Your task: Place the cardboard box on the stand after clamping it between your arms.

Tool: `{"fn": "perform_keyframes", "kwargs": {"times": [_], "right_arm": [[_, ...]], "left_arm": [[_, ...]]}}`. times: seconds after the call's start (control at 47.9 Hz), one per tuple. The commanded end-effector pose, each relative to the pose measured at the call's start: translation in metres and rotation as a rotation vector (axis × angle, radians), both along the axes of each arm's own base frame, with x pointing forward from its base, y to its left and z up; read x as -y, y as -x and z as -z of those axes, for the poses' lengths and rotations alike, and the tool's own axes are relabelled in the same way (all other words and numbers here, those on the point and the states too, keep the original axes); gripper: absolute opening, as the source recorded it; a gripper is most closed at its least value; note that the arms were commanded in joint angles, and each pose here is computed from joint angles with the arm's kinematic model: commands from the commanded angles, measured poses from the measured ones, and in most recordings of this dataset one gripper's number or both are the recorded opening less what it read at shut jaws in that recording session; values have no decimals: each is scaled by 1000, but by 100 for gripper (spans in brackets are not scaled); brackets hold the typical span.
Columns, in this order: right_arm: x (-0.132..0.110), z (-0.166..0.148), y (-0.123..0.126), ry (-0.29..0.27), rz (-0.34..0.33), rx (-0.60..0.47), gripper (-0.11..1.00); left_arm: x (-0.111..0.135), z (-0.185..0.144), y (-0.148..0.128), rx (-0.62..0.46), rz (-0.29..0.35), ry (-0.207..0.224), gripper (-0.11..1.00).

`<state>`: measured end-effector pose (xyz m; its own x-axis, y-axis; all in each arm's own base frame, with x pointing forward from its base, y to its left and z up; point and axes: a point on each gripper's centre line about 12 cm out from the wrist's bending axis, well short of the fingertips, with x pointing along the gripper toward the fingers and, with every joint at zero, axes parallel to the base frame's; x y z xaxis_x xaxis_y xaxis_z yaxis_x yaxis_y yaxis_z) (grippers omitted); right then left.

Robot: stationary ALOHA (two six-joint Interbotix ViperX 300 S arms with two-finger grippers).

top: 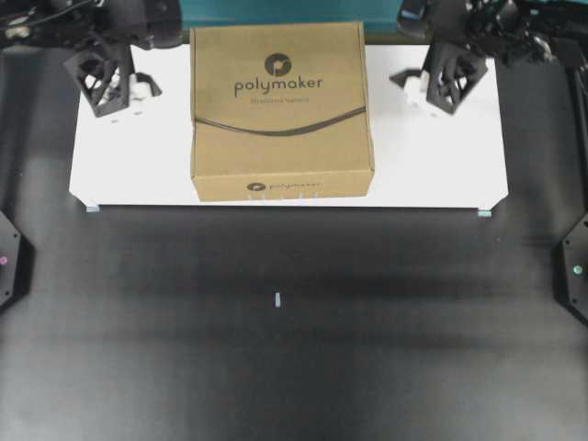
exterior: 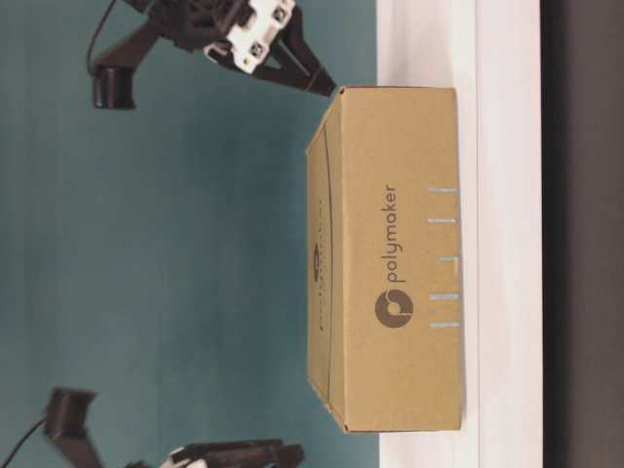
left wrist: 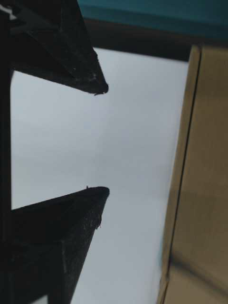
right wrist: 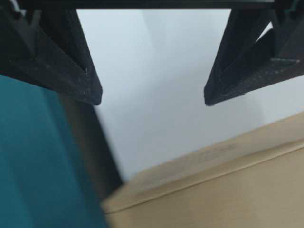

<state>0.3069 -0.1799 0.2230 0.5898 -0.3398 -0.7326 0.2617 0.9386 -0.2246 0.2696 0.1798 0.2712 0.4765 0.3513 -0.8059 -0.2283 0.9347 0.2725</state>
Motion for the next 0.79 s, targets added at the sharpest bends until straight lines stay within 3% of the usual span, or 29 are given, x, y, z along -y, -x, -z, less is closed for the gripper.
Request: {"fn": "perform_keyframes", "kwargs": {"times": [0.0,0.23,0.376,0.605,0.772], "right_arm": [[-20,-13,-2,2,-34,44,83],[-75,-21,7,-11,-150,87,83],[-110,-29,17,-30,-218,147,83],[-158,-49,35,-96,-289,351,83],[-175,-69,54,-159,-300,511,83]], "left_arm": [[13,-18,8,54,19,-32,77],[66,-22,35,119,111,-38,77],[100,-35,59,235,149,-32,77],[147,-52,85,407,237,49,77],[173,-58,97,489,312,126,77]]}}
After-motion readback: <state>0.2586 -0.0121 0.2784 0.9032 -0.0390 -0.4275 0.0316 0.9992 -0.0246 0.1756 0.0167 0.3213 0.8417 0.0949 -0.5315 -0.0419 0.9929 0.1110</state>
